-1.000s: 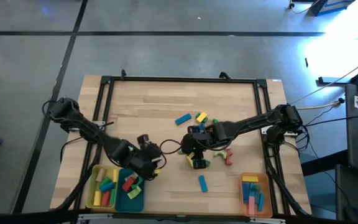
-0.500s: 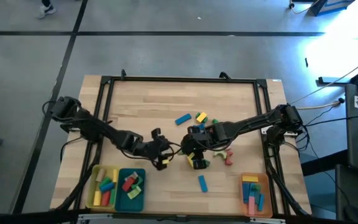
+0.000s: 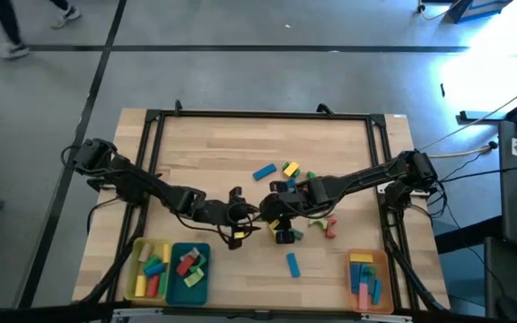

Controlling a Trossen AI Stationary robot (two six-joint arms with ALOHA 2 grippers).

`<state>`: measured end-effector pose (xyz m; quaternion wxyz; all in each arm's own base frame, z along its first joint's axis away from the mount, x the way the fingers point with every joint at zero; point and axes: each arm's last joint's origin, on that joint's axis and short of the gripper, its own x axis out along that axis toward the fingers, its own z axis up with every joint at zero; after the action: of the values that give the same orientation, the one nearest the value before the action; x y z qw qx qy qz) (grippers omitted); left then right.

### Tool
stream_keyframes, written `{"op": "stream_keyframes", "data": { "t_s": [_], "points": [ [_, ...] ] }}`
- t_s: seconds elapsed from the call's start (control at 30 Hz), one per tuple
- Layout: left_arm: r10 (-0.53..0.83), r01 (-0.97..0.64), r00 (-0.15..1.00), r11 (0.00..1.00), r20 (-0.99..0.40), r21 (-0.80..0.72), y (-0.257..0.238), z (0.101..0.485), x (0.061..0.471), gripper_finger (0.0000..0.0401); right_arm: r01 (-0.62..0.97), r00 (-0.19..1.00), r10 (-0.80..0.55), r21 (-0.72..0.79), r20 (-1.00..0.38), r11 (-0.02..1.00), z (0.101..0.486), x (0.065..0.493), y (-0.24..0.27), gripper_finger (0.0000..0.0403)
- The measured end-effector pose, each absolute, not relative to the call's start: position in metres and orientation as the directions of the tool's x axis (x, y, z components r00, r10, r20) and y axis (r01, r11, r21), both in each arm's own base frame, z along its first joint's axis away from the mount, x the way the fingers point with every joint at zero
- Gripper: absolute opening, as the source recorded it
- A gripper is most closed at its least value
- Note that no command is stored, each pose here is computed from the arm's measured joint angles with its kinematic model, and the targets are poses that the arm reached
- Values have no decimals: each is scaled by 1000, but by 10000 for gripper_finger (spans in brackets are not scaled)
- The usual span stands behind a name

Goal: Sort blocks by size
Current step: Put the light green cylindrical block into the yellow bin

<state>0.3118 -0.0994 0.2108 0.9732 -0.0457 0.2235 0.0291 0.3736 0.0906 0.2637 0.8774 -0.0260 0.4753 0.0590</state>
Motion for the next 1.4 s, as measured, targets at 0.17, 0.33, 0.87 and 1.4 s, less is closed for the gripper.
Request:
{"op": "stream_keyframes", "data": {
  "t_s": [0.17, 0.33, 0.87, 1.4],
  "points": [
    [52, -106, 900, 989, -433, -103, -94, 211, 314, 210, -139, 541, 99, 27, -835, 990, 264, 374, 91, 142],
    [55, -114, 911, 986, -409, -120, -92, 214, 316, 210, -139, 566, 105, 31, -818, 990, 266, 376, 92, 143],
    [56, -125, 898, 984, -436, -130, -93, 211, 314, 115, -134, 564, 103, 32, -819, 990, 265, 376, 92, 143],
    [39, -94, 909, 989, -416, -114, -97, 213, 314, 136, -138, 568, 106, 32, -816, 990, 266, 377, 92, 143]
  ]
}}
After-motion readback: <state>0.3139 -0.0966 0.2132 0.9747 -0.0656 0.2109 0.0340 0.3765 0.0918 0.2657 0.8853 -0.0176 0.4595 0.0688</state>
